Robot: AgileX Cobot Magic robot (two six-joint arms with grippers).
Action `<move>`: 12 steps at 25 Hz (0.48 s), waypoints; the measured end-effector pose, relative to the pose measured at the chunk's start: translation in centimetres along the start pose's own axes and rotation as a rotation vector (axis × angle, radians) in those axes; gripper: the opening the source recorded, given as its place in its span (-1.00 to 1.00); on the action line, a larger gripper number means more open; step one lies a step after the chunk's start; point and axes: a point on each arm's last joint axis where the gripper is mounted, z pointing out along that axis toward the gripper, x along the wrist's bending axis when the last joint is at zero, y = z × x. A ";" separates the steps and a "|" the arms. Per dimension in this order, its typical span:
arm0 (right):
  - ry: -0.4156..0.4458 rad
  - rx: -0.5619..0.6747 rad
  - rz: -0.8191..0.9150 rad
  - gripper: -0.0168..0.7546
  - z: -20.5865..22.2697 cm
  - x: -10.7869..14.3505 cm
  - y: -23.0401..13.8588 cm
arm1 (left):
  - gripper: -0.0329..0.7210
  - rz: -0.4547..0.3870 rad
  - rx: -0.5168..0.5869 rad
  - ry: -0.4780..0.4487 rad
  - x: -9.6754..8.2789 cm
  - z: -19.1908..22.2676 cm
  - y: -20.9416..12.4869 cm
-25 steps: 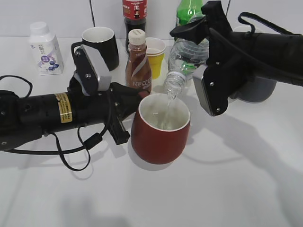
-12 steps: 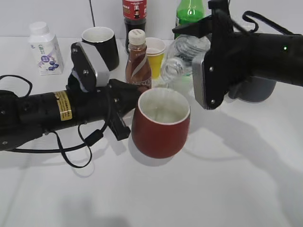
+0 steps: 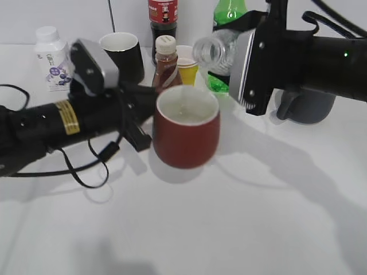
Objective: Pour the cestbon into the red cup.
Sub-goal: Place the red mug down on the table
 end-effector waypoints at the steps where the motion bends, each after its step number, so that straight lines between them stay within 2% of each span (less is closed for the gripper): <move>1: -0.011 -0.005 0.040 0.32 0.0 -0.1 0.0 | -0.80 0.001 -0.006 0.013 0.3 -0.2 0.2; 7: -0.109 -0.058 0.308 0.32 0.3 -1.9 0.6 | -0.80 0.008 0.000 0.092 2.3 -1.4 0.9; 12: -0.150 -0.070 0.559 0.32 0.4 -3.0 0.6 | -0.80 0.009 0.007 0.130 2.9 -2.8 1.2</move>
